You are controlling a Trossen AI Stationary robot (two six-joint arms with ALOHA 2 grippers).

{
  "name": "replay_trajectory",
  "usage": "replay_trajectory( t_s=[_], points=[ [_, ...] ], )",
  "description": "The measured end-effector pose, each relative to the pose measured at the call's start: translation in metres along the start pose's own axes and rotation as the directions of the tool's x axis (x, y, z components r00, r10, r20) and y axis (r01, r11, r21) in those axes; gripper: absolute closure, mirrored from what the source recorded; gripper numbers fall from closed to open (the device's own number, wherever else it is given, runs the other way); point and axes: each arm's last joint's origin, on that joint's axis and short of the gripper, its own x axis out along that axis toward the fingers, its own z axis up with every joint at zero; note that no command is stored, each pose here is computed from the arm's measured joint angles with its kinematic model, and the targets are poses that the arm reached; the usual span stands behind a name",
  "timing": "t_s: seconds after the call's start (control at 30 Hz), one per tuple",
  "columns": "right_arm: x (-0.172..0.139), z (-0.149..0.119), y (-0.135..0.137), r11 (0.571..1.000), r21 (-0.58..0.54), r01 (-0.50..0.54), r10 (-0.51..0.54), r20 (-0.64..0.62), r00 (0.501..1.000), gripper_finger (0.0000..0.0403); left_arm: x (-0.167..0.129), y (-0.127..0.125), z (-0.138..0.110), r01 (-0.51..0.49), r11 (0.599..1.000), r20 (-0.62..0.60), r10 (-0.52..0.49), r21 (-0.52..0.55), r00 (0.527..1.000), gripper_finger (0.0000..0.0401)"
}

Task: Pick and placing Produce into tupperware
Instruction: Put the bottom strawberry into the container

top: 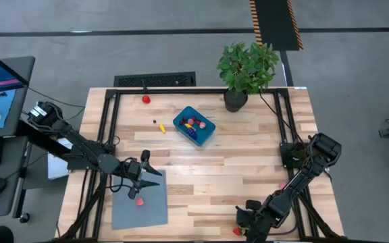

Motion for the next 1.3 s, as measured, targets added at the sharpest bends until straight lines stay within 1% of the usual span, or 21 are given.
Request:
replay_trajectory(
  t_s=[0.23, 0.33, 0.37, 0.53, 0.63, 0.8, 0.9, 1.0, 1.1, 1.13, 1.2, 1.3],
  points=[
    [0.0, 0.001, 0.001, 0.999, -0.031, -0.009, 0.009, 0.005, 1.0, 0.0334, 0.0, 0.0, 0.0, -0.002, 1.0, 0.0, 0.002, 0.001, 1.0, 0.0241],
    [0.0, 0.002, 0.002, 0.997, -0.074, -0.025, 0.026, 0.015, 1.0, 0.038, 0.0, 0.0, 0.0, -0.002, 1.0, -0.001, 0.002, 0.002, 1.0, 0.0241],
    [0.0, 0.002, 0.003, 0.995, -0.095, -0.033, 0.035, 0.02, 0.999, 0.0386, 0.0, 0.0, 0.0, -0.002, 1.0, 0.0, 0.002, 0.005, 1.0, 0.0241],
    [-0.001, 0.012, 0.001, 0.987, -0.162, -0.025, 0.036, 0.067, 0.997, 0.038, 0.0, 0.001, 0.0, -0.019, 1.0, 0.001, 0.019, 0.008, 1.0, 0.0241],
    [-0.001, 0.021, -0.005, 0.976, -0.218, -0.001, 0.021, 0.089, 0.996, 0.0389, 0.0, 0.001, 0.0, -0.037, 0.999, 0.004, 0.037, 0.008, 0.999, 0.0241],
    [-0.008, 0.038, -0.014, 0.953, -0.3, 0.043, 0.001, 0.144, 0.99, 0.0389, 0.0, 0.001, 0.0, -0.048, 0.999, 0.005, 0.048, 0.016, 0.999, 0.0242],
    [-0.02, 0.05, -0.02, 0.929, -0.355, 0.11, -0.035, 0.212, 0.977, 0.0389, 0.0, 0.001, 0.0, -0.049, 0.998, 0.006, 0.049, 0.038, 0.999, 0.0242],
    [-0.038, 0.062, -0.028, 0.891, -0.406, 0.204, -0.087, 0.288, 0.954, 0.0389, 0.0, 0.001, 0.002, -0.054, 0.997, 0.024, 0.053, 0.054, 0.998, 0.0242],
    [-0.06, 0.07, -0.036, 0.862, -0.43, 0.267, -0.095, 0.381, 0.92, 0.0389, 0.0, 0.0, 0.006, -0.013, 0.996, 0.059, 0.008, 0.091, 0.998, 0.0242],
    [-0.068, 0.072, -0.04, 0.853, -0.446, 0.273, -0.077, 0.411, 0.909, 0.0389, -0.001, -0.001, 0.008, -0.008, 0.995, 0.077, 0.0, 0.102, 0.997, 0.0242],
    [-0.084, 0.074, -0.048, 0.839, -0.458, 0.294, -0.037, 0.492, 0.87, 0.0389, -0.003, -0.003, 0.011, -0.023, 0.992, 0.103, 0.01, 0.121, 0.995, 0.0242],
    [-0.11, 0.073, -0.066, 0.826, -0.467, 0.316, 0.024, 0.588, 0.808, 0.0389, -0.004, -0.001, 0.012, -0.083, 0.988, 0.106, 0.069, 0.133, 0.992, 0.0242]
  ],
)
